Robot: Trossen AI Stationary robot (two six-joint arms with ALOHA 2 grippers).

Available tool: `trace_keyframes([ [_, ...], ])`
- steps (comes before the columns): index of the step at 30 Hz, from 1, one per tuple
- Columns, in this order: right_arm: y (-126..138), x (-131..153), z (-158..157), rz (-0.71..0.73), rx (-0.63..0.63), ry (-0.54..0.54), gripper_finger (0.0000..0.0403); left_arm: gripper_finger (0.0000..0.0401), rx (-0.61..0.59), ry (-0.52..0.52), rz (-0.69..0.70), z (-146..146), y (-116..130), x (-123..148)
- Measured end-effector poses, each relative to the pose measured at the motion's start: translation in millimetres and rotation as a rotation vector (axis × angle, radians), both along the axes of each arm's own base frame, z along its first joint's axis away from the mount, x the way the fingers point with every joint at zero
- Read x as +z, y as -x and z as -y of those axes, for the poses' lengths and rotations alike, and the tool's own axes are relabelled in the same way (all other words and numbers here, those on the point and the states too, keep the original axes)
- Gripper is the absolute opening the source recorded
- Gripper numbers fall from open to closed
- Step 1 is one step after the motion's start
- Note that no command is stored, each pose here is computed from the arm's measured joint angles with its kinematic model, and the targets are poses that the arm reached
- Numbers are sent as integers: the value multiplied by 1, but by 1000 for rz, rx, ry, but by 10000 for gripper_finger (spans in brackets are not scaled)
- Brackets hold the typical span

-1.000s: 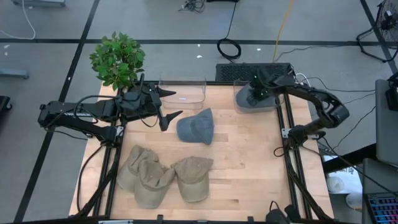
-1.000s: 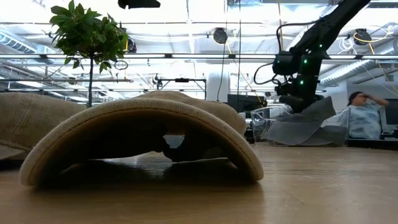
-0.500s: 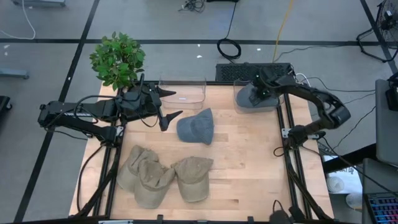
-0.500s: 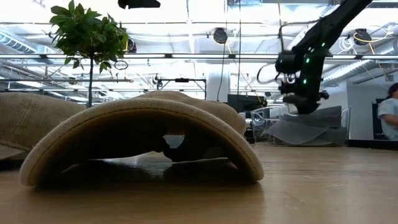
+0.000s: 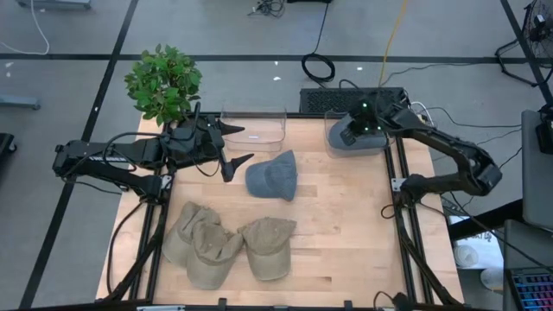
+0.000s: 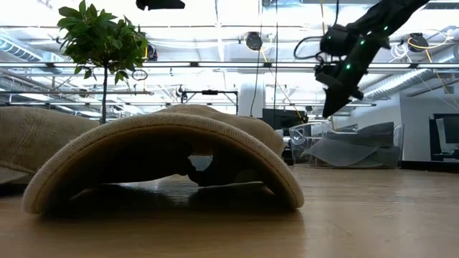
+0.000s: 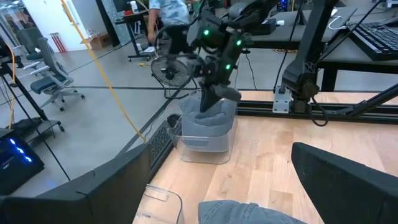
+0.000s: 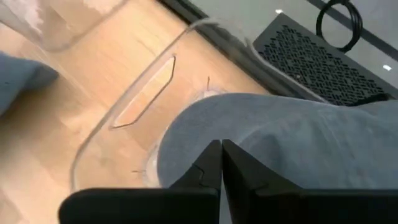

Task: Pick & Place hat
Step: Put the left blue cap into the right transparent bin

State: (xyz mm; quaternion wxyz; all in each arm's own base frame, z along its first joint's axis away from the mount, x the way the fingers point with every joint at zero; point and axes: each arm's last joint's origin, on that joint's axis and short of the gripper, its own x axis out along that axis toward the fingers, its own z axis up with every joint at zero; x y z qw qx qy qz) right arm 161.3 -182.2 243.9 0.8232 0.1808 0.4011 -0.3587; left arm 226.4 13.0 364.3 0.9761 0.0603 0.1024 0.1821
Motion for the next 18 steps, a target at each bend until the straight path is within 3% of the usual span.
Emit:
trace_keyframes([
  [5,-9,-28,18,-101,-47,-27,0,397,0,0,0,0,0,0],
  [12,-11,-70,37,-240,-96,-149,0,397,0,0,0,0,0,0],
  [18,-12,-77,39,-253,-97,-161,0,397,0,0,0,0,0,0],
])
